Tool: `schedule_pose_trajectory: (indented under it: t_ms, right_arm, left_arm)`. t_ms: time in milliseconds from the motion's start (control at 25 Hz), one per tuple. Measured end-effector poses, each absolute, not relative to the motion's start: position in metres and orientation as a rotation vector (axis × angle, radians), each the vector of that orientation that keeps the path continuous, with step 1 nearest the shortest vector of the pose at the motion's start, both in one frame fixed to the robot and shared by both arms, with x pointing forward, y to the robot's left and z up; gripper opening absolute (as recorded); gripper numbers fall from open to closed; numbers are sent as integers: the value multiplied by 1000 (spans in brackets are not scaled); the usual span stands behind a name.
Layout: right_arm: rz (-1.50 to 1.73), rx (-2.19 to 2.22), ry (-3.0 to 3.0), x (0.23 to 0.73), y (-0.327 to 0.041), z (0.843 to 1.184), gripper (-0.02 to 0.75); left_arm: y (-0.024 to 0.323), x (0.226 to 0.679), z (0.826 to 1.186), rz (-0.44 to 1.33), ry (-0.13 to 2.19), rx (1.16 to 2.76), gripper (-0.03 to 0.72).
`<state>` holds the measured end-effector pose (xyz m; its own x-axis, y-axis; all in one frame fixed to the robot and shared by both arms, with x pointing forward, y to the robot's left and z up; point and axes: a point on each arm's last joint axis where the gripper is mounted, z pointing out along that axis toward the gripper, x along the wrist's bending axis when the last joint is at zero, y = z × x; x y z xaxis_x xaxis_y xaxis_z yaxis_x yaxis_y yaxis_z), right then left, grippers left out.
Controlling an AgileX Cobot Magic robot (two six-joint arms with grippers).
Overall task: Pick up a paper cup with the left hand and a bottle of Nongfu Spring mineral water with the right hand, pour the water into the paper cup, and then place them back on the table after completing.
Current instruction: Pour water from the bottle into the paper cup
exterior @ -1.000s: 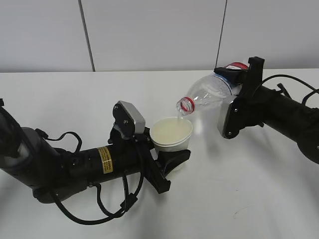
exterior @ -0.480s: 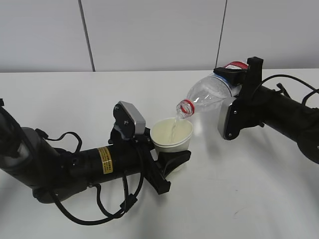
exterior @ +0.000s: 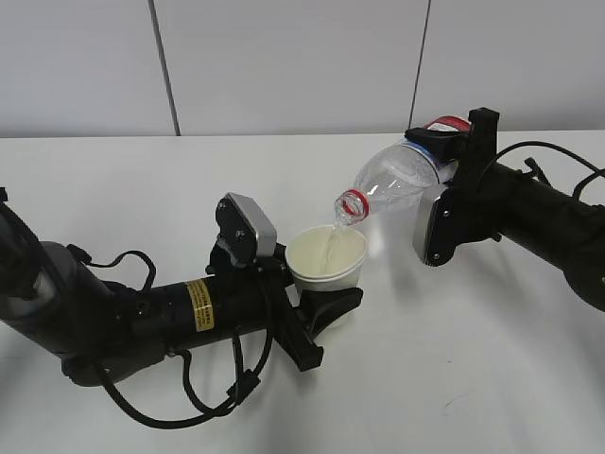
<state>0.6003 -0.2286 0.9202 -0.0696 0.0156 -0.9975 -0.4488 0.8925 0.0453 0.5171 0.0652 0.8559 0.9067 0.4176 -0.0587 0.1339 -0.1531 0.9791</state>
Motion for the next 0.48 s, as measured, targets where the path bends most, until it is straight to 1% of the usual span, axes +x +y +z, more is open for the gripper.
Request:
schedule_pose_trajectory:
  t_ms: [480]
  right_arm:
    - [386, -354, 1599, 600, -229, 920, 394]
  left_arm:
    - [65, 517, 856, 260, 419, 1726, 389]
